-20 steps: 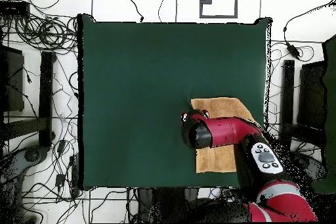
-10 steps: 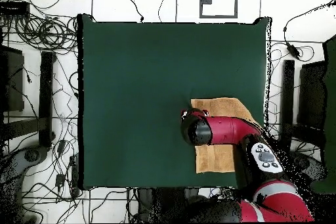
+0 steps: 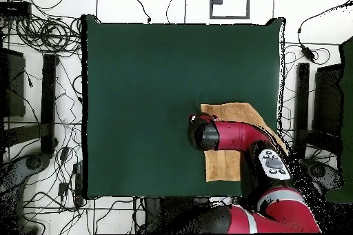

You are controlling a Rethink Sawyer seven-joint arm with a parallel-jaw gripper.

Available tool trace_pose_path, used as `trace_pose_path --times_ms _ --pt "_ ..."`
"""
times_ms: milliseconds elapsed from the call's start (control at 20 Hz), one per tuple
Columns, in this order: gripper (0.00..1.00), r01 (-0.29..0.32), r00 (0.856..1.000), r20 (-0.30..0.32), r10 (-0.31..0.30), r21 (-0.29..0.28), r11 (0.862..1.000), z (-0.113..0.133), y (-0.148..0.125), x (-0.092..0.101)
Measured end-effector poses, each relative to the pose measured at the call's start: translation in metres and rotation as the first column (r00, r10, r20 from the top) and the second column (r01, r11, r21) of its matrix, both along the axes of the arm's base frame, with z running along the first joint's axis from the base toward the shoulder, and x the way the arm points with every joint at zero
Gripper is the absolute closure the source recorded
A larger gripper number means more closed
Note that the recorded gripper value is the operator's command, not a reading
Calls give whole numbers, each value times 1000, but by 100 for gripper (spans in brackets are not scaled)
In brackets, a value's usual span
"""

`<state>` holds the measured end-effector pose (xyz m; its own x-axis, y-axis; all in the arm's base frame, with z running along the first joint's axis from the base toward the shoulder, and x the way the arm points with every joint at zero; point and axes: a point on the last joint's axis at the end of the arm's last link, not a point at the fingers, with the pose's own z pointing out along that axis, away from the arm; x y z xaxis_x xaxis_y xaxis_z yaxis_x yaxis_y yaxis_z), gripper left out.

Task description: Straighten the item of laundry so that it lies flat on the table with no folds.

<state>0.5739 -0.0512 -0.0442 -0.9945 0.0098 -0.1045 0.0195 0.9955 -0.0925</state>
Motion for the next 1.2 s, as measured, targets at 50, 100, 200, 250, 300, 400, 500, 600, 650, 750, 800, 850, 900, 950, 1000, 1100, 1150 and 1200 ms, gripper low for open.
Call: trace_pose_path --times_ms 50,100,200,250,300,400,500,600,650,750,800,850,900,950,1000,1100,1150,1200 --pt "100 3 1000 -1 -3 -1 1000 0 0 0" --pt "100 9 1000 -2 -9 -3 1000 0 1 0" --pt "100 25 1000 -6 -25 -5 1000 0 2 1" --pt "100 32 999 -7 -32 -6 999 0 2 1" --pt "100 39 999 -8 -39 -6 999 0 2 1" --pt "100 48 999 -10 -48 -6 999 0 2 1" --pt "100 66 998 -13 -66 -6 998 0 3 2" --pt "100 79 997 -15 -79 -6 997 1 4 2" --pt "100 84 996 -15 -84 -6 996 1 4 3" --pt "100 94 995 -17 -94 -7 996 1 4 3" --pt "100 98 995 -18 -99 -8 995 1 4 3" --pt "100 104 994 -19 -104 -8 995 1 5 3" --pt "100 112 993 -20 -113 -9 994 0 5 3" --pt "100 119 993 -21 -119 -10 993 0 5 3" --pt "100 124 992 -22 -124 -12 992 0 6 3" --pt "100 132 991 -24 -133 -16 991 0 7 3" --pt "100 142 989 -26 -142 -21 990 1 8 3" --pt "100 144 989 -27 -145 -23 989 1 8 3"
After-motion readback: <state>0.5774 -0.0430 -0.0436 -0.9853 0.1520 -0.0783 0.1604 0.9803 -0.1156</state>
